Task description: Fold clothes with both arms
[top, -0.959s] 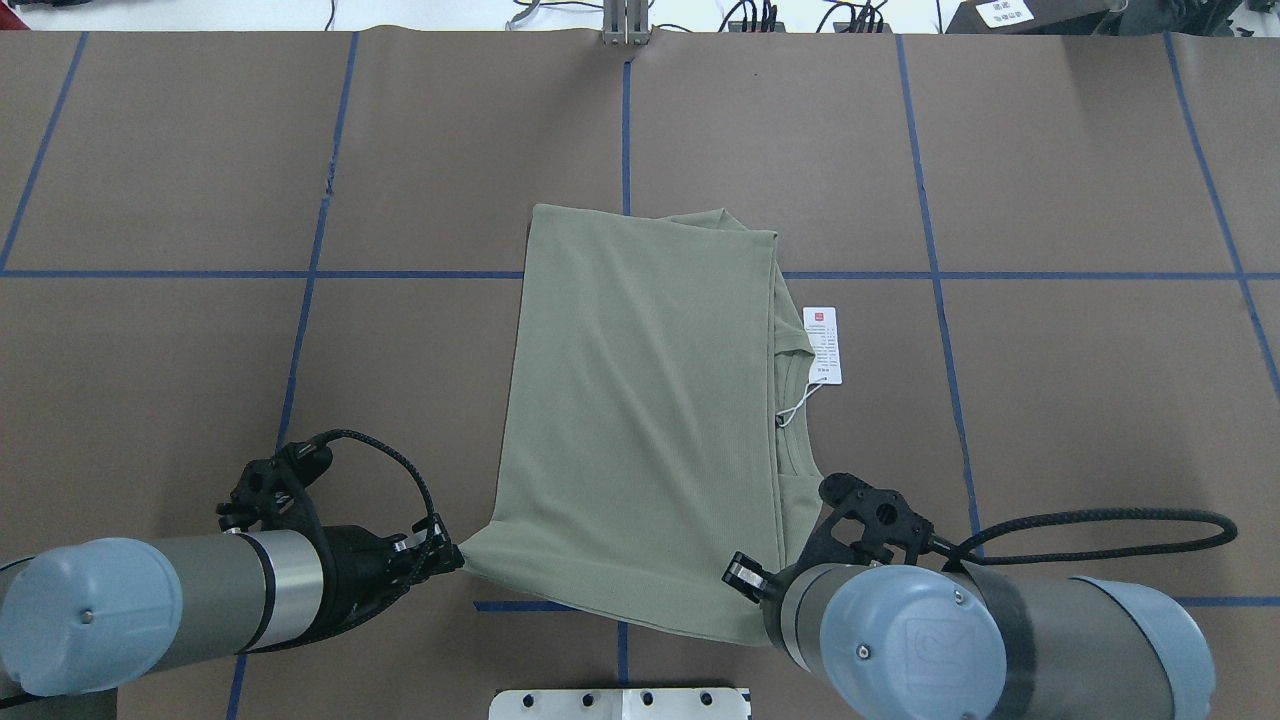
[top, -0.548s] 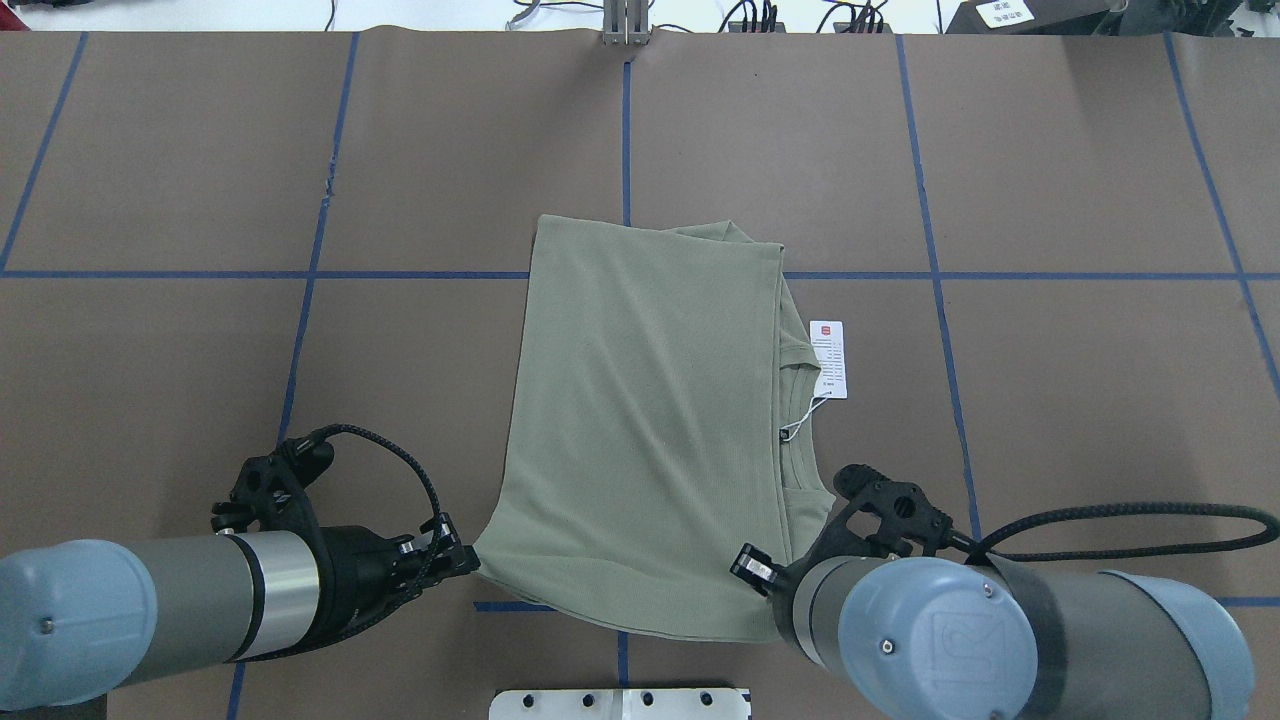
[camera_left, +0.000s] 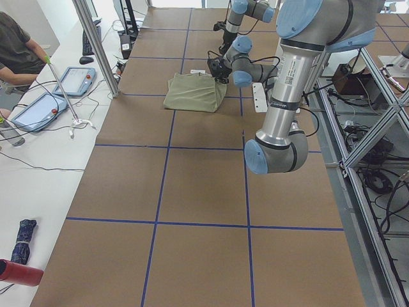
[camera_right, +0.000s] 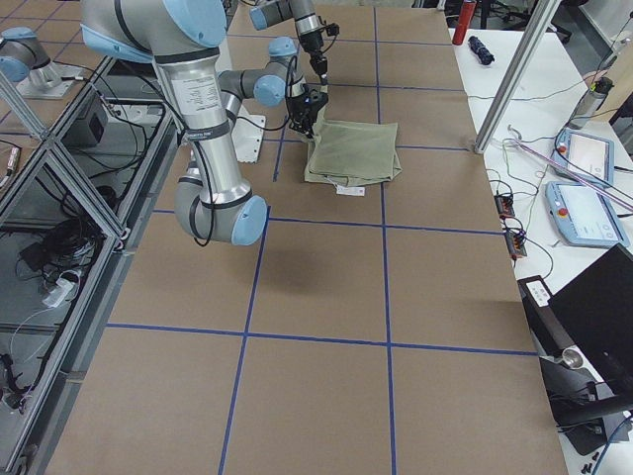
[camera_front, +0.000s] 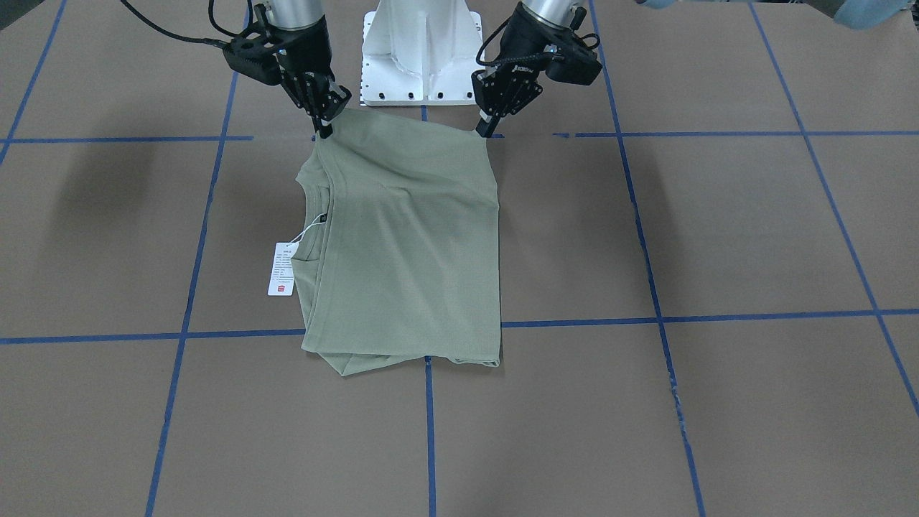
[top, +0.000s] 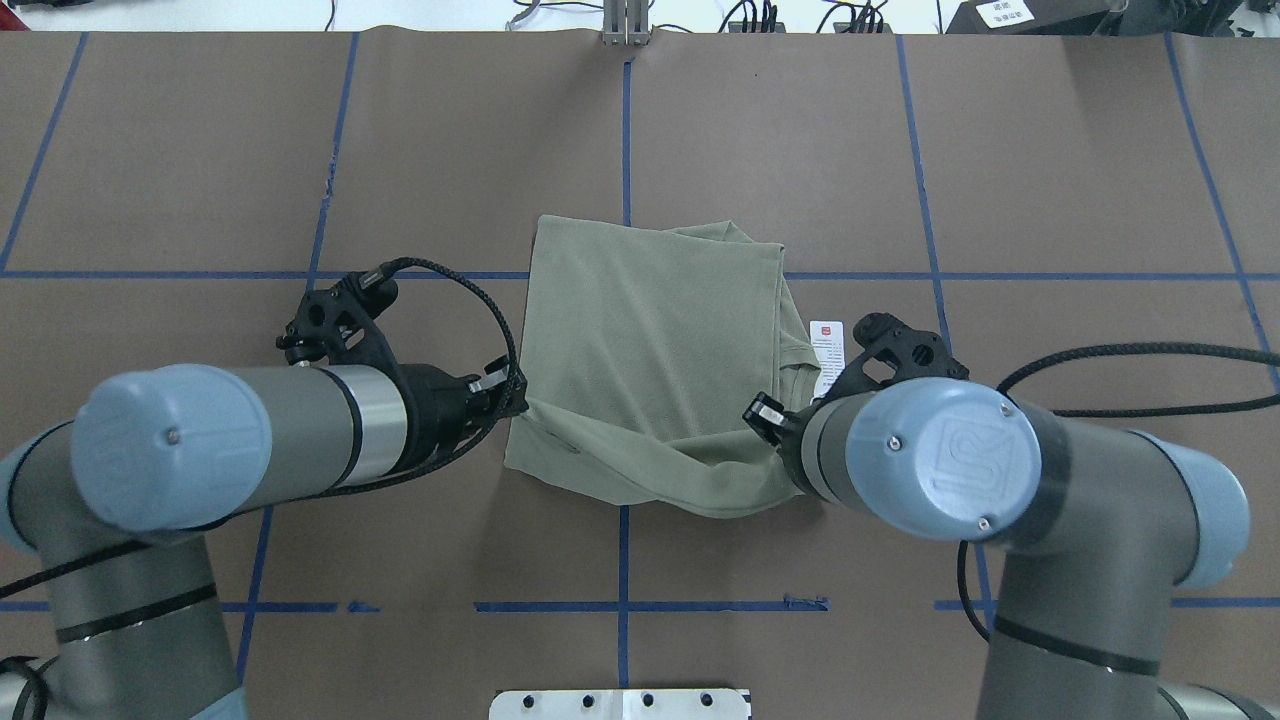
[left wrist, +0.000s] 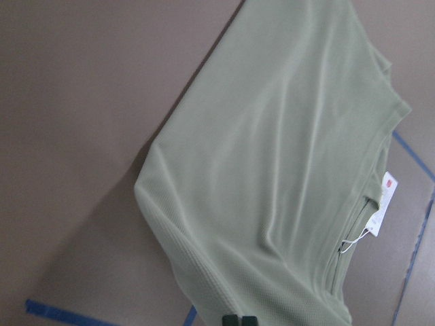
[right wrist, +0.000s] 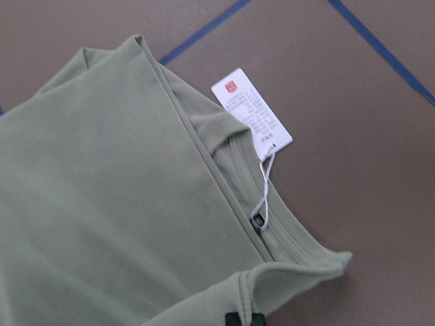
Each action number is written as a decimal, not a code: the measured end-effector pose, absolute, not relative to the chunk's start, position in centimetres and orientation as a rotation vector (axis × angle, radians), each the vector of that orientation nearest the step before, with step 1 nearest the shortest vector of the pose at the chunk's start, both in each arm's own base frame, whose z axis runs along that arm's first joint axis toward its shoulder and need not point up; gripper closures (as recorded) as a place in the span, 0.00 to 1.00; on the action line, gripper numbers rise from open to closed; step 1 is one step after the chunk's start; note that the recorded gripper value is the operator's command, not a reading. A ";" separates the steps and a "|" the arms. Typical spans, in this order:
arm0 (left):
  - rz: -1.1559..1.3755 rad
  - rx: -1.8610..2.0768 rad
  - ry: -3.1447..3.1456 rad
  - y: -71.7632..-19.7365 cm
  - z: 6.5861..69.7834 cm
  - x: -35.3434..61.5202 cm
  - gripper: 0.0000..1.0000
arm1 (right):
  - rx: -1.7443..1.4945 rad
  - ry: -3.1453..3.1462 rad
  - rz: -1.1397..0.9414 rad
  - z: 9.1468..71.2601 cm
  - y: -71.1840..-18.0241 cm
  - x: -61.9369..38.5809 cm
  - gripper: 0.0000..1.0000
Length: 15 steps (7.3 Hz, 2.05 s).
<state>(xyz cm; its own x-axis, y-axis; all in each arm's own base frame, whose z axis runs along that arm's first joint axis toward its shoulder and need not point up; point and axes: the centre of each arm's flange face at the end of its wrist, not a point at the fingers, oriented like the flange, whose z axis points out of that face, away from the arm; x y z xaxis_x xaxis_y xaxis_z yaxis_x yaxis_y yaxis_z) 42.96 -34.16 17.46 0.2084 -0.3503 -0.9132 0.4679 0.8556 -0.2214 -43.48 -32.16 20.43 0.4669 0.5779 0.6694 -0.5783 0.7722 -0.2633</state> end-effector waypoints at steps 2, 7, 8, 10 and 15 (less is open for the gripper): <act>-0.600 0.185 1.205 -39.9 18.1 44.6 1.00 | 0.015 -0.797 0.716 22.2 -40.3 -44.4 1.00; -0.633 0.287 1.187 -51.2 22.5 50.6 0.70 | 0.036 -0.763 0.679 27.7 -52.0 -49.3 0.54; -0.621 0.313 1.185 -53.3 24.6 52.0 0.52 | 0.045 -0.749 0.627 28.6 -53.8 -49.3 0.01; -0.568 0.420 1.165 -57.6 28.0 50.9 0.50 | 0.101 -0.751 0.479 30.5 -58.7 -46.4 0.00; -0.422 0.464 1.184 -58.5 28.8 43.9 0.52 | 0.158 -0.739 0.262 34.7 -64.9 -36.1 0.00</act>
<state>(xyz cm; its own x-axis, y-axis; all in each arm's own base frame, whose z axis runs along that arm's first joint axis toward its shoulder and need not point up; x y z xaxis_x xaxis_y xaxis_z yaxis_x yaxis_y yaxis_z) 43.91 -58.53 28.76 0.3216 -0.0707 -0.9442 0.5428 0.8309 0.1226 -36.11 -64.94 34.66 0.7087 0.1792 0.6824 -0.2901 0.9557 0.0502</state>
